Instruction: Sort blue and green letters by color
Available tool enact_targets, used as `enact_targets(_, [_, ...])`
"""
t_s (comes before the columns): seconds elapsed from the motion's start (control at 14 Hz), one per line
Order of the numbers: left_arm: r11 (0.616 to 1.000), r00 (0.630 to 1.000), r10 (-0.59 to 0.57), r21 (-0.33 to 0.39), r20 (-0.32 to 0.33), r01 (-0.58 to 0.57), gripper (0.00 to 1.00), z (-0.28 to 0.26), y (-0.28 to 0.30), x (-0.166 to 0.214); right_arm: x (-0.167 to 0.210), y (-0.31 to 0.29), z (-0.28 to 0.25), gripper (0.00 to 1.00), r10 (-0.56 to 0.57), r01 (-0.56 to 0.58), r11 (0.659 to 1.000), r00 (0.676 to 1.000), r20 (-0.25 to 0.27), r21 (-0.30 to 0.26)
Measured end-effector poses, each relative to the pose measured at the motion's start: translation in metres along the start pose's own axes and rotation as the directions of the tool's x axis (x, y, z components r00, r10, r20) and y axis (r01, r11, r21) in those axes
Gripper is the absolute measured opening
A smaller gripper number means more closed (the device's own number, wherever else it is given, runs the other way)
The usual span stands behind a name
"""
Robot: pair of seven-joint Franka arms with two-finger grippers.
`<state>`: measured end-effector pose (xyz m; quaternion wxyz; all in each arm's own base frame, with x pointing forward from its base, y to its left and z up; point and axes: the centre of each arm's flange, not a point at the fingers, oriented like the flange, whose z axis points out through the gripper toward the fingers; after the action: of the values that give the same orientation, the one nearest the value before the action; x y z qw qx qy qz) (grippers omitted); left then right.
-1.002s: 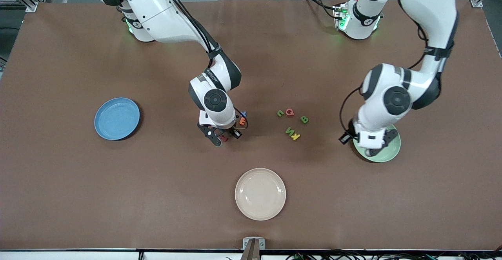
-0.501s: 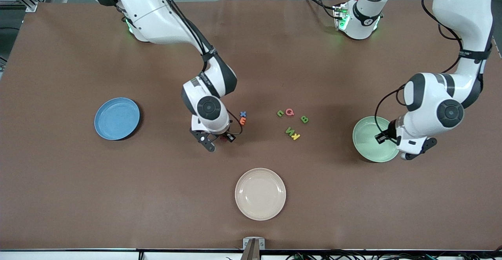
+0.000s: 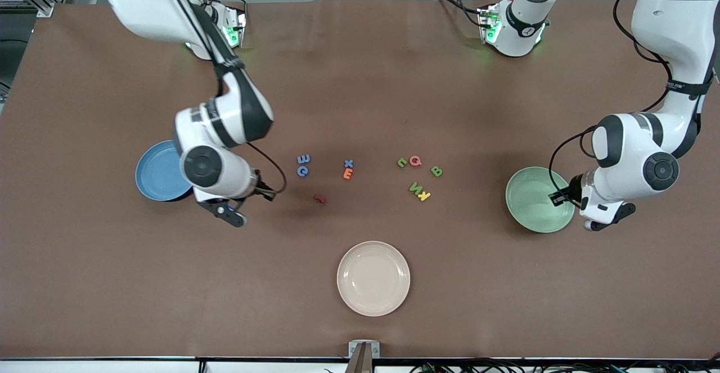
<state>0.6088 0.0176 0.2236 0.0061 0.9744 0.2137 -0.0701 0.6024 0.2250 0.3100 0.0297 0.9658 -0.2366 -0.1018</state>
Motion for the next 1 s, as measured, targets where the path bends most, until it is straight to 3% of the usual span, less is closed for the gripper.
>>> enact_targets(0.14, [1.000, 1.000, -0.002, -0.003, 0.000, 0.002, 0.28, 0.009, -0.001, 0.002, 0.009, 0.046, -0.002, 0.37, -0.057, 0.057, 0.998, 0.998, 0.025, 0.001])
enact_targets(0.21, [1.000, 1.000, -0.004, -0.004, 0.000, 0.004, 0.35, 0.012, -0.001, 0.002, 0.013, 0.066, -0.002, 0.37, -0.083, 0.083, 0.997, 0.996, 0.033, 0.004])
enact_targets(0.43, [1.000, 1.000, -0.002, -0.012, -0.016, 0.002, 0.63, 0.006, 0.001, 0.005, 0.023, 0.116, 0.006, 0.37, -0.155, 0.155, 0.988, 0.987, 0.046, 0.020])
enact_targets(0.72, [0.999, 0.999, 0.032, -0.033, -0.044, -0.034, 1.00, -0.033, 0.032, -0.009, 0.043, 0.187, 0.031, 0.37, -0.248, 0.246, 0.967, 0.968, 0.026, 0.058])
enact_targets(1.0, [0.997, 0.998, 0.036, -0.072, -0.043, -0.039, 1.00, -0.054, 0.104, -0.053, 0.066, 0.253, 0.056, 0.37, -0.297, 0.295, 0.952, 0.955, 0.011, 0.084])
